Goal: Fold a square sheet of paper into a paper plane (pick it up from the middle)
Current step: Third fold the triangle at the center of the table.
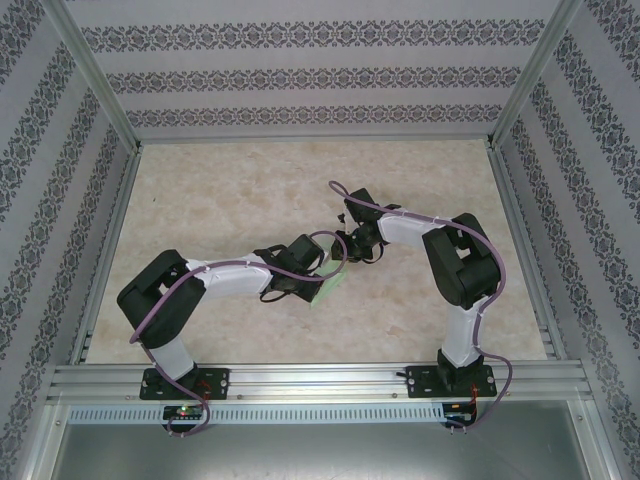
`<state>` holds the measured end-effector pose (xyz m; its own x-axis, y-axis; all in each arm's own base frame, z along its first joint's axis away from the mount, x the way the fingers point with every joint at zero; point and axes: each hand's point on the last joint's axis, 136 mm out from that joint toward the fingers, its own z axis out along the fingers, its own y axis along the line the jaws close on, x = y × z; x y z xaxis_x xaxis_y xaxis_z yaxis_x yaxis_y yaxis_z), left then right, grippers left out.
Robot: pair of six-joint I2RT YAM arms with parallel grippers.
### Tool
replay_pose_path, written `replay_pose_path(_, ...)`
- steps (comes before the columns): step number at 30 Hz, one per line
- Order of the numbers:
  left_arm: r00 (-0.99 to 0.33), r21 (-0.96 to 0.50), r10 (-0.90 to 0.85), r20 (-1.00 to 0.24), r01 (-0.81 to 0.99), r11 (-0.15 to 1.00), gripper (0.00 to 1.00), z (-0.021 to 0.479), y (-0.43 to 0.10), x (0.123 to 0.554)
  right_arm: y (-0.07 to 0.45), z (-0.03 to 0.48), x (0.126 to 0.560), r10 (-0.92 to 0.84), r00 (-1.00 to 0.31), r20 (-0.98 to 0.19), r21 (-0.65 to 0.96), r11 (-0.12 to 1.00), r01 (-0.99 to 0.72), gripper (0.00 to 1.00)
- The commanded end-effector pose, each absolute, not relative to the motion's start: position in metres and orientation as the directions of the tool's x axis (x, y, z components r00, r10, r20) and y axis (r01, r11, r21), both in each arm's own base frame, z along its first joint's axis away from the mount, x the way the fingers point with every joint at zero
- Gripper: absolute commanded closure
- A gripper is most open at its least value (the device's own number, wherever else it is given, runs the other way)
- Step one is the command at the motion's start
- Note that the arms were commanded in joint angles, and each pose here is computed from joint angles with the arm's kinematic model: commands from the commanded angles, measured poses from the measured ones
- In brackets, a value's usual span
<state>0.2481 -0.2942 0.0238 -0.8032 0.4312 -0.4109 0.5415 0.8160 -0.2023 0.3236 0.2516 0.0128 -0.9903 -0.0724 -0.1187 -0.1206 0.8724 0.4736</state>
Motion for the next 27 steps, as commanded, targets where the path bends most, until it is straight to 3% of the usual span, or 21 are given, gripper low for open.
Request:
replay_pose_path(1, -0.781, -0.207, 0.431, -0.451, 0.562, 0.801, 0.99, 0.030, -0.301, 0.260, 0.249, -0.003, 0.312, -0.071, -0.995, -0.073, 0.453, 0.886, -0.097, 0.88)
replay_pose_path(27, -0.809, -0.159, 0.408, -0.424, 0.510, 0.845, 0.98, 0.017, -0.282, 0.258, 0.246, -0.006, 0.310, -0.056, -0.996, -0.073, 0.449, 0.890, -0.083, 0.88)
